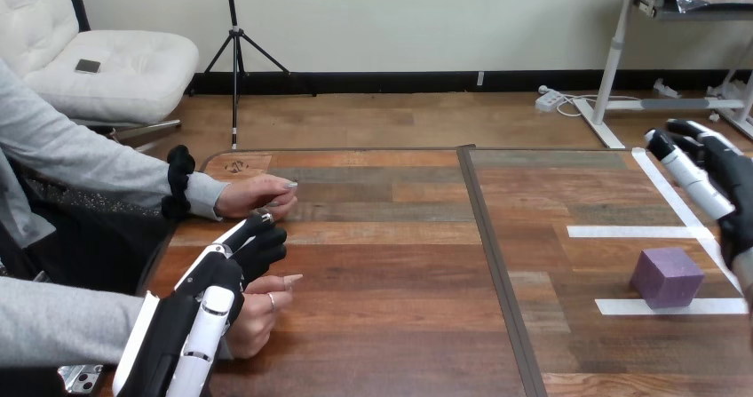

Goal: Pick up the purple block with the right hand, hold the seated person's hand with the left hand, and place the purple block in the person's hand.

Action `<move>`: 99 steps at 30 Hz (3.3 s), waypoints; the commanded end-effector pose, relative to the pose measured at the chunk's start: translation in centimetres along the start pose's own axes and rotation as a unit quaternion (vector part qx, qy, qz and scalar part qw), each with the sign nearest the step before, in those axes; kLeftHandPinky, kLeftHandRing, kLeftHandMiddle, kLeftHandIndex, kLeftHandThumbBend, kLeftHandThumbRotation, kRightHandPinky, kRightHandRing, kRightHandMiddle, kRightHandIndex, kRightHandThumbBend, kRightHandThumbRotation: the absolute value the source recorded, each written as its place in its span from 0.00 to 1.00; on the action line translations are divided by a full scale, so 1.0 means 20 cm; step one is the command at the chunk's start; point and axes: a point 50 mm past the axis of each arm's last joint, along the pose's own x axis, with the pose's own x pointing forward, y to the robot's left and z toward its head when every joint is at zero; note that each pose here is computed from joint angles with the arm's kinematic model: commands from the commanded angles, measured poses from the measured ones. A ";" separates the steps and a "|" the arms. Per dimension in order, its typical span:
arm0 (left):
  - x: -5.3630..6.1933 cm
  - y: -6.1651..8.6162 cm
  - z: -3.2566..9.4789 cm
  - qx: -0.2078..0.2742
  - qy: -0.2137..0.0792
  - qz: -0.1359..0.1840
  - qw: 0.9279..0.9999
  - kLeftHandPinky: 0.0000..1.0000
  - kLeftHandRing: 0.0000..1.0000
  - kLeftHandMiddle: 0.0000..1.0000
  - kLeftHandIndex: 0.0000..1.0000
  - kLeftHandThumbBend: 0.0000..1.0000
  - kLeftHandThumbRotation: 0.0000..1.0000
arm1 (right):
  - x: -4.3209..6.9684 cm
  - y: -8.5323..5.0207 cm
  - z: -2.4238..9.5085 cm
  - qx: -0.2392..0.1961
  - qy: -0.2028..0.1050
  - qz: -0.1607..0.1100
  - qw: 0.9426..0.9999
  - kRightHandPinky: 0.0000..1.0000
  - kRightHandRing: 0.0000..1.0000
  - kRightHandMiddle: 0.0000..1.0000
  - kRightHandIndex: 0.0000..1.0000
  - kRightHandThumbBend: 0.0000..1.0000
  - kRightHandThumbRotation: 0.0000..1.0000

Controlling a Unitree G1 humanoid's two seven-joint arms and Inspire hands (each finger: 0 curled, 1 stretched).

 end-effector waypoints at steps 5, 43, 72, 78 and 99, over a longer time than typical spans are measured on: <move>0.06 -0.01 0.09 -0.001 -0.057 -0.006 0.998 0.87 0.83 0.81 0.81 0.48 0.89 | 0.10 -0.13 0.18 -0.060 -0.024 -0.040 0.997 0.83 0.89 0.89 0.88 1.00 0.64; 0.05 0.01 0.08 -0.007 -0.074 -0.023 0.997 0.79 0.83 0.82 0.76 0.51 0.88 | 0.02 -0.07 -0.09 -0.202 0.140 0.003 0.969 0.79 0.95 0.96 0.92 1.00 0.47; 0.05 0.02 0.08 -0.016 -0.090 -0.030 0.995 0.78 0.82 0.80 0.75 0.52 0.85 | -0.10 0.09 -0.28 -0.237 0.190 0.062 0.951 0.78 0.92 0.94 0.90 1.00 0.40; 0.05 0.02 0.09 -0.011 -0.093 -0.032 0.995 0.76 0.81 0.80 0.74 0.55 0.84 | -0.12 0.11 -0.30 -0.237 0.189 0.069 0.950 0.78 0.91 0.93 0.90 1.00 0.41; 0.06 0.02 0.09 -0.009 -0.093 -0.032 0.995 0.71 0.81 0.79 0.73 0.54 0.86 | -0.14 0.17 -0.33 -0.258 0.197 0.087 0.942 0.74 0.87 0.90 0.87 1.00 0.32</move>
